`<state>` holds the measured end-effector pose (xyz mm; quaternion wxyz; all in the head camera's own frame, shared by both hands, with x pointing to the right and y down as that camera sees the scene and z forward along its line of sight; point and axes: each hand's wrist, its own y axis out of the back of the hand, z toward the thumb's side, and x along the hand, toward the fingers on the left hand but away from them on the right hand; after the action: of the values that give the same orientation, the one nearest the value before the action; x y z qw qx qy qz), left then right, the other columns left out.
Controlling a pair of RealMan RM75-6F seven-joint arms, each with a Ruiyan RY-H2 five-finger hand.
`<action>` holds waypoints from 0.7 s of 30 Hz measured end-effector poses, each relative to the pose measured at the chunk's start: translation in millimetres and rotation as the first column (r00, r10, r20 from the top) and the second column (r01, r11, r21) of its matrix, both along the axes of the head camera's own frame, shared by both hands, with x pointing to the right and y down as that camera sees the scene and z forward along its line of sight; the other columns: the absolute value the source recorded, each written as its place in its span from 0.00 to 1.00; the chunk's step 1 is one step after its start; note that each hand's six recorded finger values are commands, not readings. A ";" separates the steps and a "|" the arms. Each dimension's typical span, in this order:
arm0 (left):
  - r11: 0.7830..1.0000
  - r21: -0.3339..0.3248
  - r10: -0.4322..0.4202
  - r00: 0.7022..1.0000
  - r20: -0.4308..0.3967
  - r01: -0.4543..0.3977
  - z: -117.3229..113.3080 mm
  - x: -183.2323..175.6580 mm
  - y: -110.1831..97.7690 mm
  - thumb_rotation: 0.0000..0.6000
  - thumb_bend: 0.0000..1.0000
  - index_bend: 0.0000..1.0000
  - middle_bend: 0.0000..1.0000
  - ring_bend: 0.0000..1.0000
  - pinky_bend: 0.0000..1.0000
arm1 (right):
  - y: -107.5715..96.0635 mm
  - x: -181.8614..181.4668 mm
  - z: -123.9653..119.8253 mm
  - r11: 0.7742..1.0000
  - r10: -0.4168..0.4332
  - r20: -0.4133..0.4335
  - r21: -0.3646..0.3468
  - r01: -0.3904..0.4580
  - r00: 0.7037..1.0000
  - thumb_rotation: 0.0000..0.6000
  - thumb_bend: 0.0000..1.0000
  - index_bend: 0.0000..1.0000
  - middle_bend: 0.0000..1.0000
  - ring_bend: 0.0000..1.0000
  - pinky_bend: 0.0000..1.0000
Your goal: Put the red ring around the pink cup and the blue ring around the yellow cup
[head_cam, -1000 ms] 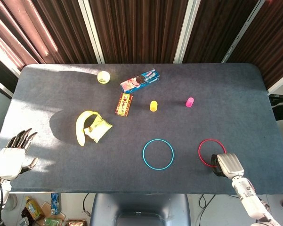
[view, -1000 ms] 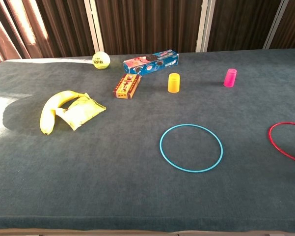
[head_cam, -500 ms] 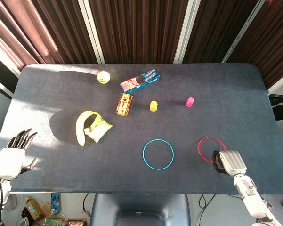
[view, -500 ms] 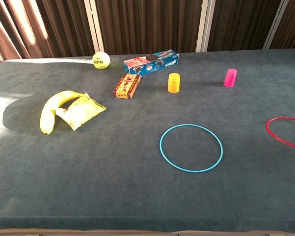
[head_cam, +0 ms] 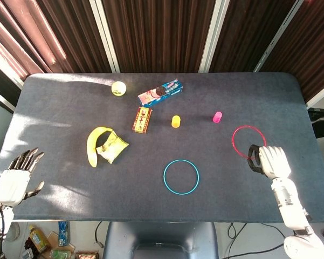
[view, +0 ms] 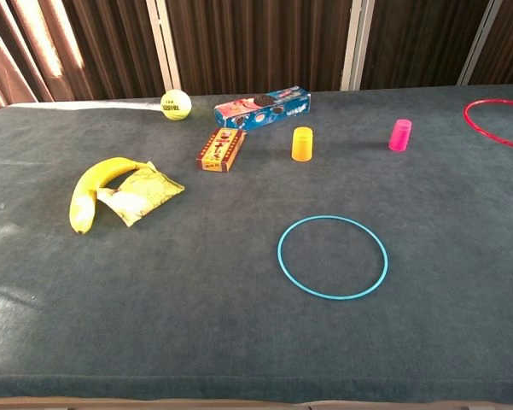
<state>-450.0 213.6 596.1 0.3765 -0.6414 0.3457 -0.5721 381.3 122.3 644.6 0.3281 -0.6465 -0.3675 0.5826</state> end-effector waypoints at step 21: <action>0.994 0.062 -0.090 0.995 0.052 0.087 -16.1 -32.3 -3.7 1.00 0.29 0.11 0.00 0.00 0.17 | -86.3 -14.7 62.9 0.999 0.044 -0.041 -0.009 -0.045 0.998 1.00 0.59 0.83 0.89 0.99 0.95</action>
<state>-482.3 210.0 580.0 0.3788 -0.5982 0.3802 -0.5951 366.5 36.0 707.5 0.3193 -0.6278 -0.3722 0.6044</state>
